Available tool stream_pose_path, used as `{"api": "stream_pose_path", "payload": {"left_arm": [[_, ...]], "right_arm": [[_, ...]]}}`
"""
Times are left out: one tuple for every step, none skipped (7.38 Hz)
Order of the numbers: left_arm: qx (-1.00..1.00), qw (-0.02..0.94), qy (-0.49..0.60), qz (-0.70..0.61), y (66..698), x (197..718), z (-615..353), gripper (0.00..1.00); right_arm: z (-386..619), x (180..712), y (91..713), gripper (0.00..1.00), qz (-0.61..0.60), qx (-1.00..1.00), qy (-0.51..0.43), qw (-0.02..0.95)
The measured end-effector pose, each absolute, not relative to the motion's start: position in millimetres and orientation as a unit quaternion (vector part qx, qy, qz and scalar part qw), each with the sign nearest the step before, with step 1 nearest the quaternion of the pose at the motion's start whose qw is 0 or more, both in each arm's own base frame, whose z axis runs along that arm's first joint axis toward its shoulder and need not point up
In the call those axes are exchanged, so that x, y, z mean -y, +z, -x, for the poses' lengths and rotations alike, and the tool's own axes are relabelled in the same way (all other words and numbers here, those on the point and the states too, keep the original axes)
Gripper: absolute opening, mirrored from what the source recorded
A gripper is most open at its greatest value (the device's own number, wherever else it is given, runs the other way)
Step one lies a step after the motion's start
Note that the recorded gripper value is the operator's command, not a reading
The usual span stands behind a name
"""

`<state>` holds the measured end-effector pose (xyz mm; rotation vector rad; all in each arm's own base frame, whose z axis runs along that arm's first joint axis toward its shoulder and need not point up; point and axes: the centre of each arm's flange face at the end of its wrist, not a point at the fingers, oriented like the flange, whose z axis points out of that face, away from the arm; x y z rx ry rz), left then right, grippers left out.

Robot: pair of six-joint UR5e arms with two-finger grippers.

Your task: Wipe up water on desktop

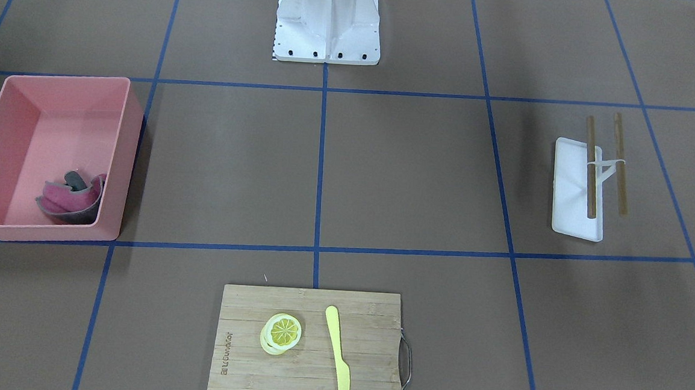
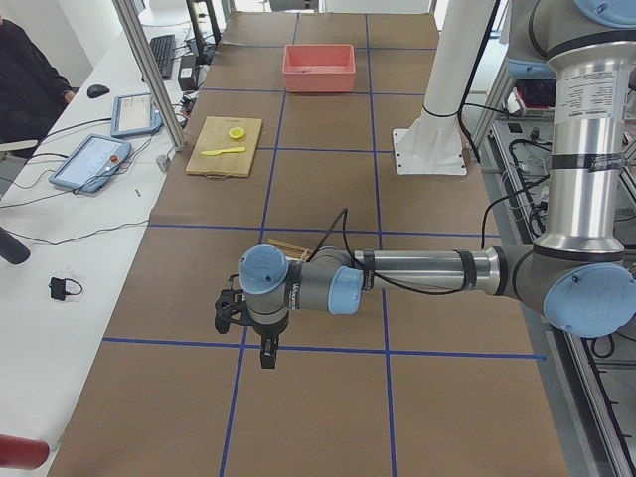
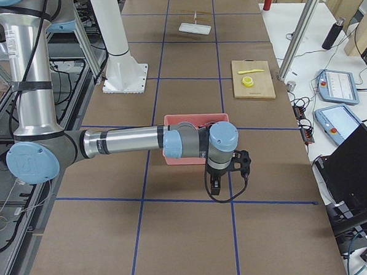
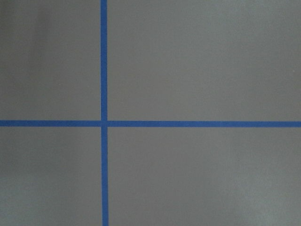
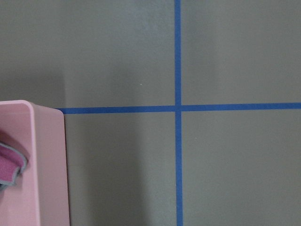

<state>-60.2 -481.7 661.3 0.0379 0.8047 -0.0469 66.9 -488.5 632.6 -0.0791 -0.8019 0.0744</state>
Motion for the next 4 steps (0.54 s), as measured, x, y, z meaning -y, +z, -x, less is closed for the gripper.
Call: {"api": "stream_pose_path", "payload": {"left_arm": [[-0.397,0.917,-0.024,-0.017,661.2,481.4,59.2,0.98],[-0.400,0.916,-0.024,-0.016,661.1,481.3,58.7,0.98],[-0.400,0.916,-0.024,-0.016,661.2,481.2,58.6,0.98],[-0.400,0.916,-0.024,-0.015,661.8,481.3,58.4,0.98]], "right_arm": [[-69.4,483.2,639.2,1.00,0.047,0.386,0.031,0.921],[-70.9,481.3,642.1,1.00,0.049,0.379,0.026,0.924],[-72.1,482.2,642.6,1.00,0.048,0.372,0.023,0.927],[-72.8,483.1,642.4,1.00,0.047,0.367,0.021,0.929]]}}
